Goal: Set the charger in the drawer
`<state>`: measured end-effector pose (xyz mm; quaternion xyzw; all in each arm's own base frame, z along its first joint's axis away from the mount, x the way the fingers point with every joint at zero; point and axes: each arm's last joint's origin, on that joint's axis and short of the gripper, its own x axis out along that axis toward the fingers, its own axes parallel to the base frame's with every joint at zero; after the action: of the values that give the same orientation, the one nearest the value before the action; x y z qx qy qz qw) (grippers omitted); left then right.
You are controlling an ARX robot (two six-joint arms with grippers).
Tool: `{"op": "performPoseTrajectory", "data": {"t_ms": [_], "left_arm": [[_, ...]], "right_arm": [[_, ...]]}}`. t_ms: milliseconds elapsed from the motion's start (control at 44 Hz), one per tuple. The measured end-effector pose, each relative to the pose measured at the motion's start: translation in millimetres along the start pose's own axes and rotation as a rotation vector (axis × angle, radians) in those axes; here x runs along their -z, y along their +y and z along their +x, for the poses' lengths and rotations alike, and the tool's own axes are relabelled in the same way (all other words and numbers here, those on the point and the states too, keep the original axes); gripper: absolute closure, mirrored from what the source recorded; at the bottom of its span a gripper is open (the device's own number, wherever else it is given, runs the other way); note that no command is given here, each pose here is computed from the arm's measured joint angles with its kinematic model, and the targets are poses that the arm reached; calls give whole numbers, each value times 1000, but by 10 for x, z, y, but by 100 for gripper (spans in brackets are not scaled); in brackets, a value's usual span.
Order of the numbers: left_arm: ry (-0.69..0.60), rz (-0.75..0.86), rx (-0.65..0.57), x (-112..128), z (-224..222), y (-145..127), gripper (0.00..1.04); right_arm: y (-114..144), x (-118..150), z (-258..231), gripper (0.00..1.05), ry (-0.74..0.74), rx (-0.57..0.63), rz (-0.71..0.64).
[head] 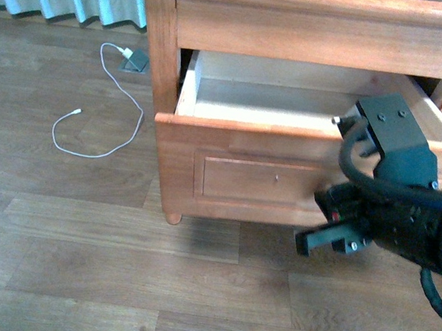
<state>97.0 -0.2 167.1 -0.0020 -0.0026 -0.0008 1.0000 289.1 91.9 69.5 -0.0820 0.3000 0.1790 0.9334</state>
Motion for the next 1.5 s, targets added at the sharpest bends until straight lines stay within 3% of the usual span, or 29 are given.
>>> {"op": "performPoseTrajectory", "data": {"t_ms": [318,477,659,727,977,1091,1409,1500], "left_arm": [[0,0,0,0,0,0,6],[0,0,0,0,0,0,6],[0,0,0,0,0,0,6],[0,0,0,0,0,0,6],[0,0,0,0,0,0,6],[0,0,0,0,0,0,6],[0,0,0,0,0,0,6],[0,0,0,0,0,0,6]], "right_arm": [[47,190,-352,83,35,-49,-1],[31,226,-603,53,66,-34,29],[-9,-128,-1107,15,-78,-67,82],[-26,-211,-1281,6,-127,-69,88],[-147,-325,-1902,8,-291,-91,127],[-218,-193,-2142,8,-360,-112,184],[-297,-74,-2305,8,-430,-46,251],[-285,-20,-2274,21,-555,193,196]]}}
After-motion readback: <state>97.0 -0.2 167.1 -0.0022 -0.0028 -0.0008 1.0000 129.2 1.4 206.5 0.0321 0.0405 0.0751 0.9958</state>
